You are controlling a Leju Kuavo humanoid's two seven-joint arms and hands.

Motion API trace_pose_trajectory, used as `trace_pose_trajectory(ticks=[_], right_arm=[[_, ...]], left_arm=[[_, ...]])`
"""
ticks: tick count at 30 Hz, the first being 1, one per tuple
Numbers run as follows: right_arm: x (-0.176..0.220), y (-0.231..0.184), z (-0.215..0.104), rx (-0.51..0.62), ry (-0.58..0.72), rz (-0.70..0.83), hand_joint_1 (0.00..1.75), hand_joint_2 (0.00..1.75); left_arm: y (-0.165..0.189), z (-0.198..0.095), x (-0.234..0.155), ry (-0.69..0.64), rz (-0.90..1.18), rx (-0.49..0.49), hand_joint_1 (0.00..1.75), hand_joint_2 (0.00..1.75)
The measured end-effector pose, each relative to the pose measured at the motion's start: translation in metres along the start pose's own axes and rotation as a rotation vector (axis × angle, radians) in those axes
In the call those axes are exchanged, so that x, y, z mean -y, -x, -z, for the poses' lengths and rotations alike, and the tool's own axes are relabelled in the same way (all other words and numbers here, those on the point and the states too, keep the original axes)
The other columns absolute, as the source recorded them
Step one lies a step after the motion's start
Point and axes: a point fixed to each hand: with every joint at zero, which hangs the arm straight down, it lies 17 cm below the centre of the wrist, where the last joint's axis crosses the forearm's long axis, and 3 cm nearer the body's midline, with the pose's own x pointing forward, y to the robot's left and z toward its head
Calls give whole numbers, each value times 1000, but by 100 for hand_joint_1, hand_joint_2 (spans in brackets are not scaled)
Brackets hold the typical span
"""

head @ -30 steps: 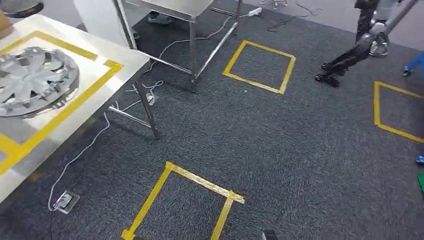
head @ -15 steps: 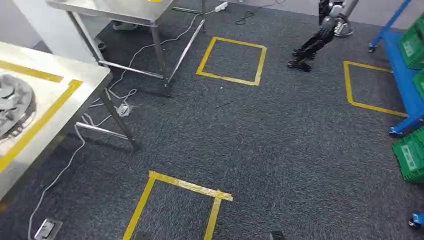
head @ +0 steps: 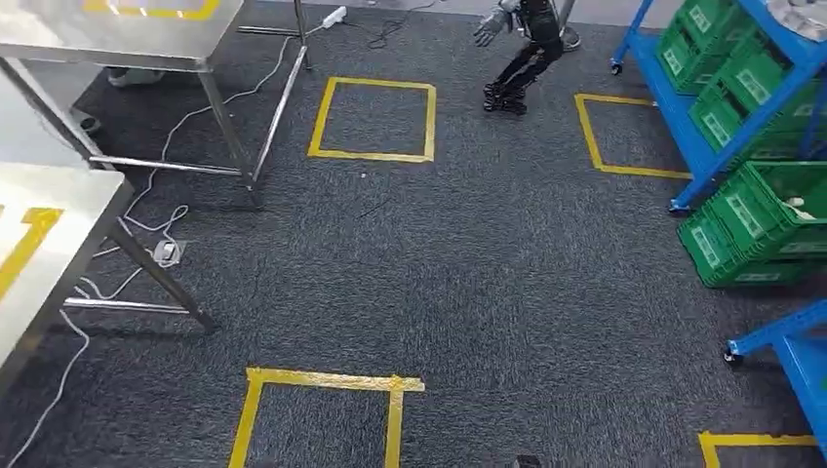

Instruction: Take the parts from the cabinet and place them on the table.

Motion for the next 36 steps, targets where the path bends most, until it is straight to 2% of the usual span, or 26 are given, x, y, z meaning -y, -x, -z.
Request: trace_pose_trajectory(ticks=[12,15,21,30,36], right_arm=[[3,12,-1,-12,7,-7,0,0],[3,-1,0,17,7,-2,0,0],[6,5,0,8,8,13,0,0],[12,-8,1,32,17,-15,0,0],[14,6,0,22,26,-32,0,0]], left_arm=[[-21,0,2,3,-2,62,0,0],[-14,0,5,8,-2,40,0,0],[-6,-1,7,11,-1,12,0,0],[2,-2,16,28,-19,-27,0,0],[1,-2,16,39,-23,-38,0,0]])
